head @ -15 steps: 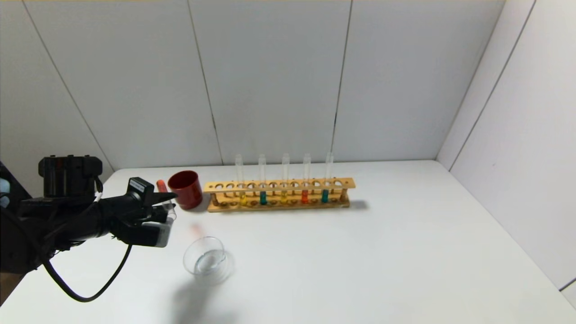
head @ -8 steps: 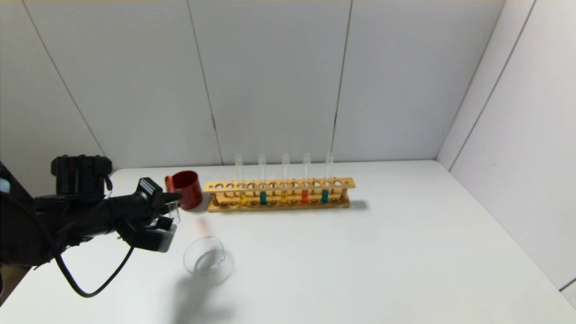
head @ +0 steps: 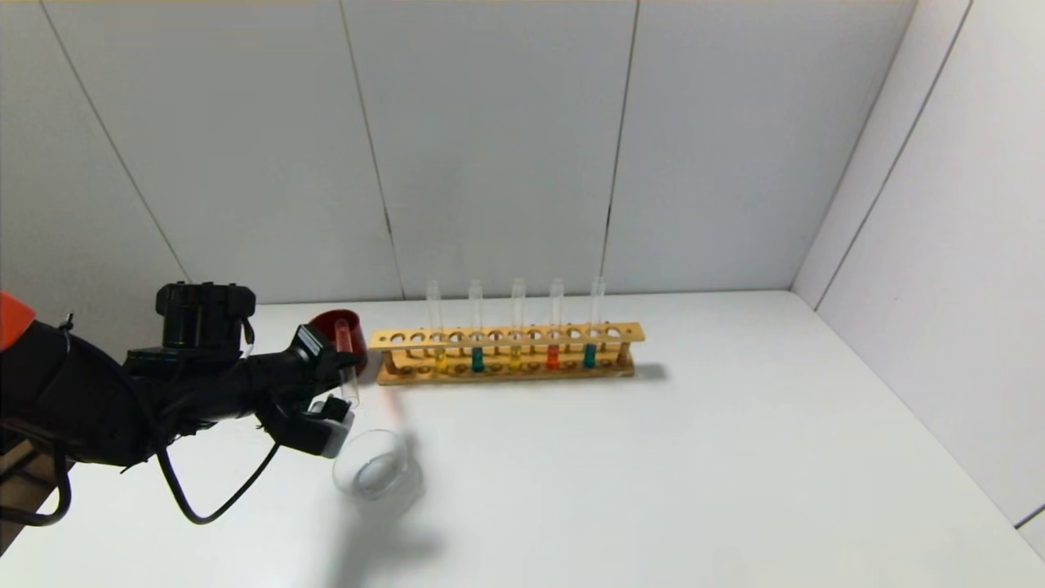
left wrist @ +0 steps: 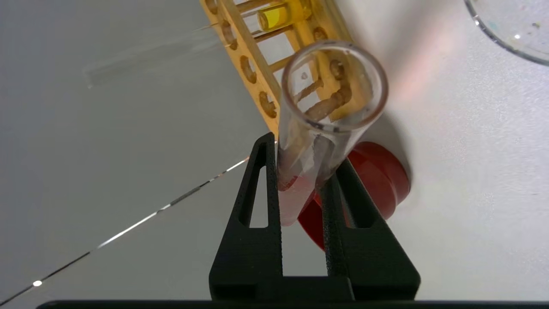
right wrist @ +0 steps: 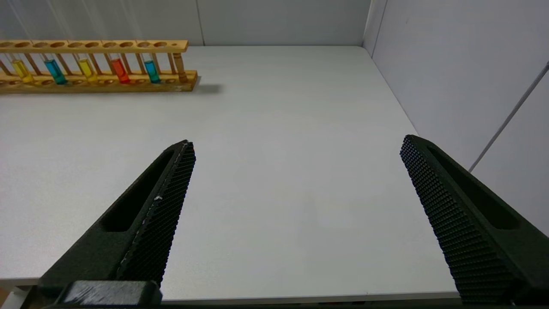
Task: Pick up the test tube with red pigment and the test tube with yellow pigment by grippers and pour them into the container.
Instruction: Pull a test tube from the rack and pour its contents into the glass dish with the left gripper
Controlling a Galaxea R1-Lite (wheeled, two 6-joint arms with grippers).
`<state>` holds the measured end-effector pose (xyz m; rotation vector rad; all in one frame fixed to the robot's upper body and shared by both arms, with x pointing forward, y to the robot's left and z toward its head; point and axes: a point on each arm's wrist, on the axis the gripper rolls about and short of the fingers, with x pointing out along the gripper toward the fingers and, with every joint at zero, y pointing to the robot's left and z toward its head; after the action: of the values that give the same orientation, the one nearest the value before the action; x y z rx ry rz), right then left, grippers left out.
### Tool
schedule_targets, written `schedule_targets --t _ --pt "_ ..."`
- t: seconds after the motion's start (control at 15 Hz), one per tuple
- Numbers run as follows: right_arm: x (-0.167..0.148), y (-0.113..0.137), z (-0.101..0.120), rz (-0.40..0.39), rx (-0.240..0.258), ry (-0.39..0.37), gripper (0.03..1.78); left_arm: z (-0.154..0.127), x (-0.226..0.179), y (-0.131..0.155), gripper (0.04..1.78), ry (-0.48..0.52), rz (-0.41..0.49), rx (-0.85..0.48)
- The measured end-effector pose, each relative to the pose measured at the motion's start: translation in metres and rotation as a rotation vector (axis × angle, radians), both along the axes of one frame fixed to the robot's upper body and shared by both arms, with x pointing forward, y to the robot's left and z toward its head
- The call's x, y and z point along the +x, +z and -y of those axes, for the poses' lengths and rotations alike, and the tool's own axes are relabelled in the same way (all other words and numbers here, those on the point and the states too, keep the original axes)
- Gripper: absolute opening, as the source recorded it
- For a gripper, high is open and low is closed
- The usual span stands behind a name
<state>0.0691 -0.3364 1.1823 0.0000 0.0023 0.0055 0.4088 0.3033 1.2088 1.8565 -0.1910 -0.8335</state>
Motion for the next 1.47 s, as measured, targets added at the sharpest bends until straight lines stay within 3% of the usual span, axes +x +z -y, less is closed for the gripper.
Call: schedule_targets --t 0.8,1.47 --pt "0.000 0.000 0.000 0.000 0.000 0.000 1.75 -0.002 0.014 -0.001 0.31 -0.146 0.132 0.147" --pt "0.000 0.000 0.000 0.000 0.000 0.000 1.75 0.000 0.018 -0.001 0.31 -0.186 0.174 0.182"
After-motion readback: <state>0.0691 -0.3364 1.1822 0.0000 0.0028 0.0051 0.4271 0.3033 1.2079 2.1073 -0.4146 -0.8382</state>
